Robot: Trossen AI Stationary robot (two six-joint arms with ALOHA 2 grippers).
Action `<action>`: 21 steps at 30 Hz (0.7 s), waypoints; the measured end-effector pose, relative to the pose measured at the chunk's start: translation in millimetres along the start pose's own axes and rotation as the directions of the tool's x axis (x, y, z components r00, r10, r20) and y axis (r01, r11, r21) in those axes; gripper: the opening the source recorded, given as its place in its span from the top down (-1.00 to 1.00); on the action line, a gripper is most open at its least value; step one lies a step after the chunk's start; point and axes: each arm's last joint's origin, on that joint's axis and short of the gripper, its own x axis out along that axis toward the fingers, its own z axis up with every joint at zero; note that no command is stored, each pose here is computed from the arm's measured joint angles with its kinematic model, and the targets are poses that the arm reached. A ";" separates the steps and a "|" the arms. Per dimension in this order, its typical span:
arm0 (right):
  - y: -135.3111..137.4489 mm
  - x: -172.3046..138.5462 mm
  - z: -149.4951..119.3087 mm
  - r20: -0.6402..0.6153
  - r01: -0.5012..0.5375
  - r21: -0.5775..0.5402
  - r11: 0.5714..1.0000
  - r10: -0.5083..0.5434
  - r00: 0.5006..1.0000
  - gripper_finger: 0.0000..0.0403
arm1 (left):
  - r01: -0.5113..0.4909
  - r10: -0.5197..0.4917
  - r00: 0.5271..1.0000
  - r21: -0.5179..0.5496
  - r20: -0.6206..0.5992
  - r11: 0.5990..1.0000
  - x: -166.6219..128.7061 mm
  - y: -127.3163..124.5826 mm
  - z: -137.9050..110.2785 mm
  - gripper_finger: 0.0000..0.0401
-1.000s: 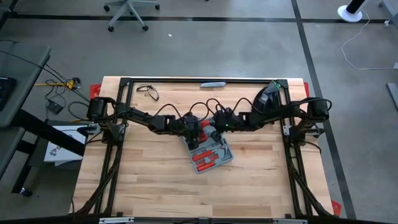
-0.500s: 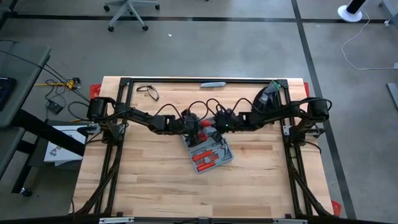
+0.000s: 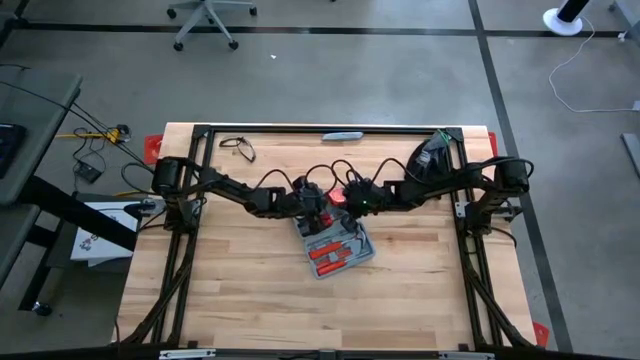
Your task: Prefit tool cases
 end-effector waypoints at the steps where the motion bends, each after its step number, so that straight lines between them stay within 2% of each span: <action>1: 0.1 0.0 -0.1 -0.002 -0.004 0.001 1.000 0.004 1.000 1.00 | -0.002 0.002 1.000 -0.001 -0.001 1.000 0.3 0.9 0.1 1.00; 16: 0.3 -0.1 -0.4 -0.009 -0.013 0.015 1.000 0.013 1.000 1.00 | 0.021 -0.021 1.000 -0.003 -0.003 1.000 0.3 0.3 0.1 1.00; 21: -0.3 -0.5 -3.8 -0.027 0.031 0.044 0.999 -0.030 0.999 0.99 | 0.023 -0.023 1.000 -0.004 -0.002 1.000 0.3 0.3 0.2 1.00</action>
